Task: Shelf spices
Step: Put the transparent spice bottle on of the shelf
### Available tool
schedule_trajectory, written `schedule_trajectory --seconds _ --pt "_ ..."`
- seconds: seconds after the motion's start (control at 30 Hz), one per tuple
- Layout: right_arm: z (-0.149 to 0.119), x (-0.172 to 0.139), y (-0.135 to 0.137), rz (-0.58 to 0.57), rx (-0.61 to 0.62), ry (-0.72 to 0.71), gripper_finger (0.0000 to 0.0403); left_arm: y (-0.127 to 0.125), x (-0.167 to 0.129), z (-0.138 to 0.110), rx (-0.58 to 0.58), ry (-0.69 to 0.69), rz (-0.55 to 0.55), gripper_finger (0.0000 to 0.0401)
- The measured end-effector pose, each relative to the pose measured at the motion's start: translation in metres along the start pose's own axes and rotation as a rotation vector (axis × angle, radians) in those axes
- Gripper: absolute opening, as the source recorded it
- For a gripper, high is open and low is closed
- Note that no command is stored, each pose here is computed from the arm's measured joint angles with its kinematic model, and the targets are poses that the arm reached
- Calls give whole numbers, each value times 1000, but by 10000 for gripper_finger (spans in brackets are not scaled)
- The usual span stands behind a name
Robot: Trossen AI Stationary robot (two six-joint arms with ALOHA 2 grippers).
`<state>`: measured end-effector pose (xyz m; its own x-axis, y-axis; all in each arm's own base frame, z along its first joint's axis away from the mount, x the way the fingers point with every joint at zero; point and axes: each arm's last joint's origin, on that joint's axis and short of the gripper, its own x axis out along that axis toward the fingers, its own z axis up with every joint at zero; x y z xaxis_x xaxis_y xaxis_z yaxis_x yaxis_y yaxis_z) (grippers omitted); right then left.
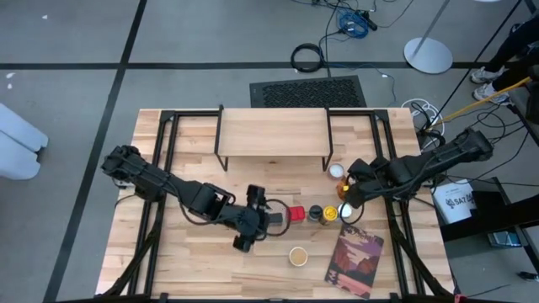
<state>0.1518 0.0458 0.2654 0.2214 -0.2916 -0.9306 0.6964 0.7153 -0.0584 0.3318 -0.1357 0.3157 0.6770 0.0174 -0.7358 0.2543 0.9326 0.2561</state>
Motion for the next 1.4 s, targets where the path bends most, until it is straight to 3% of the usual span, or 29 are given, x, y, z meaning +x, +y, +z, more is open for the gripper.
schedule_trajectory --seconds 0.1,0.3,0.53,0.77,1.1,1.4 --pt "4 0 4 38 -42 -47 341 9 12 -16 -53 87 41 336" --pt "13 -14 7 40 -142 -163 341 13 35 -50 -220 245 -62 336" --pt "19 -23 7 27 -208 -225 341 8 43 -56 -295 224 -100 336" --pt "23 -32 7 46 -251 -247 341 4 46 -56 -326 219 -77 336" --pt "26 -38 7 43 -257 -283 341 -11 82 -65 -314 288 -28 336" --pt "27 -39 7 40 -269 -285 341 -20 93 -69 -324 317 0 336"
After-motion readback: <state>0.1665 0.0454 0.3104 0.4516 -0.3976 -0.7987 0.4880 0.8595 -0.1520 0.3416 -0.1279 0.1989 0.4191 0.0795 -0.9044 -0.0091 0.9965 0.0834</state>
